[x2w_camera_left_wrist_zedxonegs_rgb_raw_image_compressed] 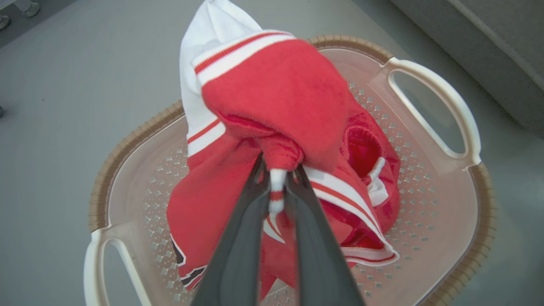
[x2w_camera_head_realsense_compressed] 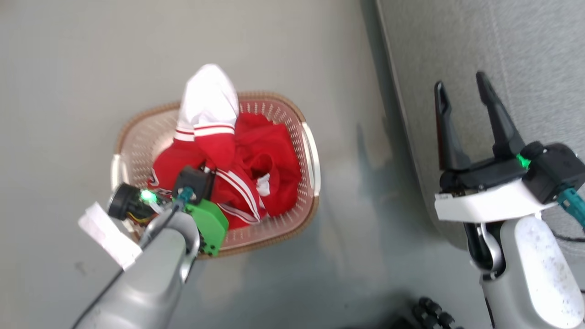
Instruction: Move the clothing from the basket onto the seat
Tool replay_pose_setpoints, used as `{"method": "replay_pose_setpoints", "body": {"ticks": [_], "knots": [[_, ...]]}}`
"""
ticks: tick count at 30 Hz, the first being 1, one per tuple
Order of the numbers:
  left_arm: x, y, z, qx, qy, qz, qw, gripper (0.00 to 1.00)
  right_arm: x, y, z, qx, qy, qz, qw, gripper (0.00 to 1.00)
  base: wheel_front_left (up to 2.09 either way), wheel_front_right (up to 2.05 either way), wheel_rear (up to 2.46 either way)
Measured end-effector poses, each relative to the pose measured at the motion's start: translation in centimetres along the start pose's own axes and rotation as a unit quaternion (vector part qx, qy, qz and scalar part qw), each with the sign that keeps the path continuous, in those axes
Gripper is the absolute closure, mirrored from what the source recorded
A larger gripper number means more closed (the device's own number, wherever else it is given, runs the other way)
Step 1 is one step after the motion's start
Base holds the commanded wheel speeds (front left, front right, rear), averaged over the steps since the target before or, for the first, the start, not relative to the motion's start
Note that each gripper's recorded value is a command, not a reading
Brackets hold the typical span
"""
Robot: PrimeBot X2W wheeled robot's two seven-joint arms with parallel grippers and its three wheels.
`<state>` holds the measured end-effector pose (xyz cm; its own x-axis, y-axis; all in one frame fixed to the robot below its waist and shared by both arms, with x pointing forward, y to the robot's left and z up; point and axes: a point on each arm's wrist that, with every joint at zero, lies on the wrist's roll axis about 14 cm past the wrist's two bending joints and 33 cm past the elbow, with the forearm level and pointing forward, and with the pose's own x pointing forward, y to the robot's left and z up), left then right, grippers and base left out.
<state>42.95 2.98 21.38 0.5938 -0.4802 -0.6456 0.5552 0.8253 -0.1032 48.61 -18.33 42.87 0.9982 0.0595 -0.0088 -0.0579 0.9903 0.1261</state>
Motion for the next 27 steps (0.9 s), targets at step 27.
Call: {"method": "replay_pose_setpoints", "body": {"ticks": [27], "knots": [[-18.4, -4.9, 17.6, 0.005, -0.318, 0.065, 0.946, 1.00, -12.9, 6.0, 10.3, 0.002, -0.095, 0.058, 0.994, 0.00, 0.00, 0.00, 0.00]]}}
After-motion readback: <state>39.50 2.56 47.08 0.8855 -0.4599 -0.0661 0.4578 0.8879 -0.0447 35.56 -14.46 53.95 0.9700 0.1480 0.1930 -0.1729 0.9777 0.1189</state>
